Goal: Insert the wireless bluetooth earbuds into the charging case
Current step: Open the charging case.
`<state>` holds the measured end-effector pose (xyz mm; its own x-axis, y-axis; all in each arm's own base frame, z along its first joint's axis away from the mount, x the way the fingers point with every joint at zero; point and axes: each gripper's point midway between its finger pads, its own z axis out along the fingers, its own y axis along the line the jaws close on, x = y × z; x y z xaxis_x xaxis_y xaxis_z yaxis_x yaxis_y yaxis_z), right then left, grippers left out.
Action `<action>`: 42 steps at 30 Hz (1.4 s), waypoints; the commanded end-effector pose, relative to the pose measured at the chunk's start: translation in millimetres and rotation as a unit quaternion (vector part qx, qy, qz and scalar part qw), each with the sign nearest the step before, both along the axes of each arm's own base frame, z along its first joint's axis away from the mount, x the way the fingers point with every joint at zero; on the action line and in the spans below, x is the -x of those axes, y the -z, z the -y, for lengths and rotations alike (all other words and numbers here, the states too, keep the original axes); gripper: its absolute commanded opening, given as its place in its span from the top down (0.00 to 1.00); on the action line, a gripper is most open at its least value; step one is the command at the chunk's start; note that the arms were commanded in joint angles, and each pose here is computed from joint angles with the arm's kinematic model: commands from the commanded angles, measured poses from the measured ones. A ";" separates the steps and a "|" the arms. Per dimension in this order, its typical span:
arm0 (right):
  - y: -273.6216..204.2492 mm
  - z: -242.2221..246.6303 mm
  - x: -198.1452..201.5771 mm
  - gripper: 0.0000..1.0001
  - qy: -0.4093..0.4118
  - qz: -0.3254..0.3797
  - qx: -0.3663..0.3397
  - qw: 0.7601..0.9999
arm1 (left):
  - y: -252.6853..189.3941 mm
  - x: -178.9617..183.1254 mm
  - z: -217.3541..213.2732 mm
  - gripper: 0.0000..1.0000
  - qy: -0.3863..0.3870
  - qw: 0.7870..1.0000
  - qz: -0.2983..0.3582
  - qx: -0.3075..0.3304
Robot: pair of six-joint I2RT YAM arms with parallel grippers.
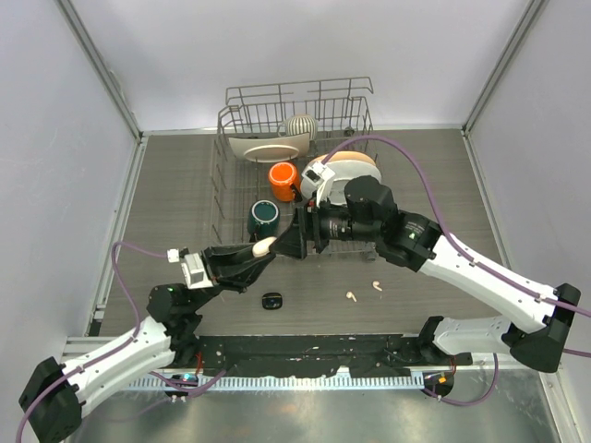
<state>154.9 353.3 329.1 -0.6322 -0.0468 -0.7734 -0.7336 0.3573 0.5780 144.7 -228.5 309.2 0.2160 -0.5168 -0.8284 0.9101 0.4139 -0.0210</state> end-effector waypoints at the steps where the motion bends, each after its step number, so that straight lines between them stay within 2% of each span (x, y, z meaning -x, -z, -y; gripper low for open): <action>1: -20.5 -2.1 -4.7 0.29 0.006 0.030 -0.011 0.999 | -34.1 10.8 -4.0 1.00 0.015 0.999 0.037 0.036; 23: -10.2 -3.0 -1.3 0.30 -0.017 0.036 0.015 0.999 | -39.5 7.7 -6.9 1.00 0.010 0.998 0.027 0.051; 36: -25.1 -8.3 -12.3 0.29 0.026 0.014 -0.027 0.999 | -28.8 31.6 11.6 1.00 0.083 0.995 0.051 -0.009; 42: -32.7 -9.8 -15.6 0.29 0.034 0.008 -0.045 0.998 | -23.5 36.1 12.9 1.00 0.093 0.994 0.051 -0.021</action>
<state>151.3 357.1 324.6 -0.6613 -0.0823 -0.7456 -0.7149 0.3700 0.5933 137.7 -233.7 320.6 0.1989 -0.5189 -0.8314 0.9325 0.3613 -0.0024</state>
